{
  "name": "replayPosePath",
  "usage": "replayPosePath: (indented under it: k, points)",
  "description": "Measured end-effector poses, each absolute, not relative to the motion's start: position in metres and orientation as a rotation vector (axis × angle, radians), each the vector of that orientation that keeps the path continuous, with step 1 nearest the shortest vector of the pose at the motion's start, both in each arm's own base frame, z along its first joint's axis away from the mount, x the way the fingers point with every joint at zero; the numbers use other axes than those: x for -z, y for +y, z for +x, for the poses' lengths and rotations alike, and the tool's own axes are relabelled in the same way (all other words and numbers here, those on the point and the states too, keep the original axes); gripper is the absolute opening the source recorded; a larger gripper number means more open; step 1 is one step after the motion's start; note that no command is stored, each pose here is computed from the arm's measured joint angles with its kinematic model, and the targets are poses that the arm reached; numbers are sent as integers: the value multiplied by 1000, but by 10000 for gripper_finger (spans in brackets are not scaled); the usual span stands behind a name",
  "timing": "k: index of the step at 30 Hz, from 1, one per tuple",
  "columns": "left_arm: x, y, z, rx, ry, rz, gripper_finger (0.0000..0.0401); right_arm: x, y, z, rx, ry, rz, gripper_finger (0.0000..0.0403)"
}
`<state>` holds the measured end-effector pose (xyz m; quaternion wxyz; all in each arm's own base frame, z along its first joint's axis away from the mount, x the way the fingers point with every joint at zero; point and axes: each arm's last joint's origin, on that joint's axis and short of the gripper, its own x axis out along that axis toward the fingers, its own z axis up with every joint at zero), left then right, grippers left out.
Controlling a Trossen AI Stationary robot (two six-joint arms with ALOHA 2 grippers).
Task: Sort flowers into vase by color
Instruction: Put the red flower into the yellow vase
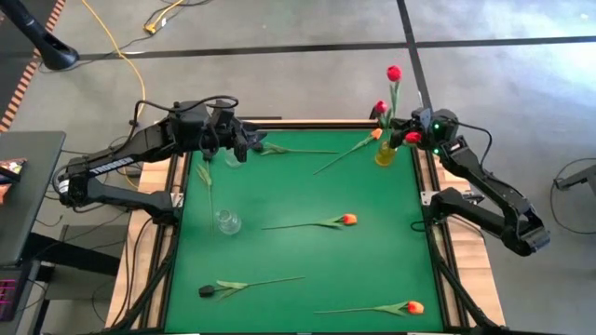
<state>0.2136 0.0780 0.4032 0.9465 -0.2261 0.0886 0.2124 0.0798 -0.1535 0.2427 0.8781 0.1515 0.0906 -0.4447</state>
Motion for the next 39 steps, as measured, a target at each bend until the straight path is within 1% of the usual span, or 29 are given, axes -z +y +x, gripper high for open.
replayPosePath:
  k: [5, 14, 18, 25, 34, 39]
  points:
    - [-403, 78, 214, -432, 181, -461, 180, -241, -153, 80, 927, 201, 326, 90]
    - [-403, 78, 214, -430, 181, -461, 180, -242, -153, 80, 924, 200, 326, 169]
    - [-403, 78, 214, -430, 181, -461, 180, -242, -153, 80, 924, 204, 323, 189]
    - [-403, 78, 214, -430, 181, -460, 180, -241, -153, 80, 921, 214, 314, 189]
    - [-403, 78, 214, -433, 181, -460, 180, -239, -152, 79, 898, 281, 262, 183]
    - [-403, 78, 214, -433, 181, -460, 180, -247, -152, 80, 893, 289, 229, 182]
